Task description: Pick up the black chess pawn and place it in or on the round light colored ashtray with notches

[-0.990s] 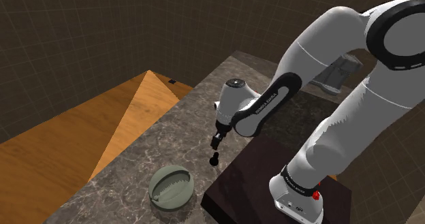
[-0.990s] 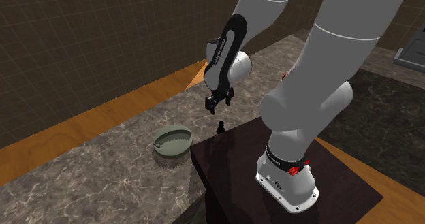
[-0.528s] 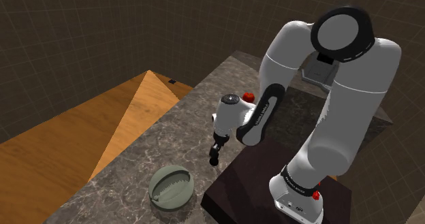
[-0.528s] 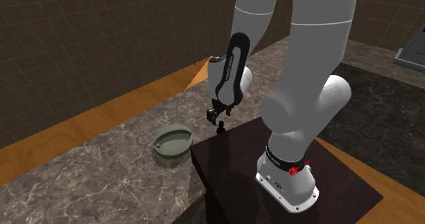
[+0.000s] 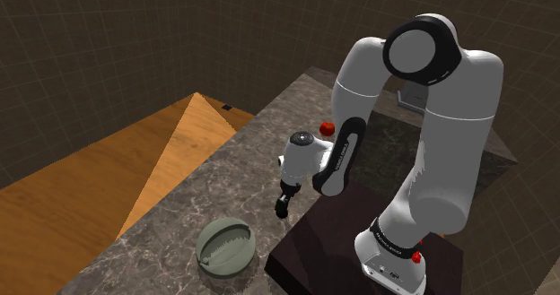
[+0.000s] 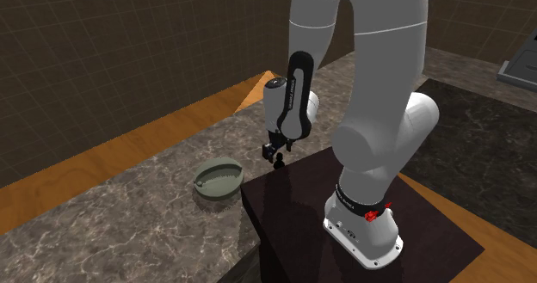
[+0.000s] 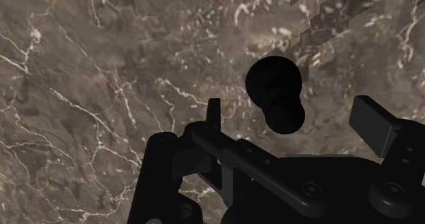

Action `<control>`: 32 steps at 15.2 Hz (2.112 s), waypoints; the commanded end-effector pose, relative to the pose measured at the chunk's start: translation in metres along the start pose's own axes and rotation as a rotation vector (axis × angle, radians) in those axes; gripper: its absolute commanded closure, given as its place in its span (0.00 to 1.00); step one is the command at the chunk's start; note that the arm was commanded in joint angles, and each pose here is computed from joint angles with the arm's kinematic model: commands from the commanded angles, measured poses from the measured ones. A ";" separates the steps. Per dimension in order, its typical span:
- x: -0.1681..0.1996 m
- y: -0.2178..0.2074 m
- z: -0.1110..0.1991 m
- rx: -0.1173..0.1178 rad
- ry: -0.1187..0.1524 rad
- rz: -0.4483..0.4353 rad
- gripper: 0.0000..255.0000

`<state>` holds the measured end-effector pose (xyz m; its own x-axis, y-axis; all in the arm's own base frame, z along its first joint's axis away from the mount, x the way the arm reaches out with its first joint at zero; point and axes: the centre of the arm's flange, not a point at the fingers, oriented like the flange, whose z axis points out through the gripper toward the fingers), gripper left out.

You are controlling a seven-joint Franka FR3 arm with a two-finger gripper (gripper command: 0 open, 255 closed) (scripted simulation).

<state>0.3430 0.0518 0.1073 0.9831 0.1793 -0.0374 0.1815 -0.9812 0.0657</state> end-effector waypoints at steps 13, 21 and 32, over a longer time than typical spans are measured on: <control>0.000 0.000 0.001 0.000 0.000 0.000 1.00; -0.001 0.002 -0.036 0.000 0.000 0.000 1.00; -0.004 0.006 -0.094 0.000 0.000 0.000 1.00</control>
<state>0.3433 0.0528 0.1961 0.9830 0.1799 -0.0368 0.1821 -0.9810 0.0672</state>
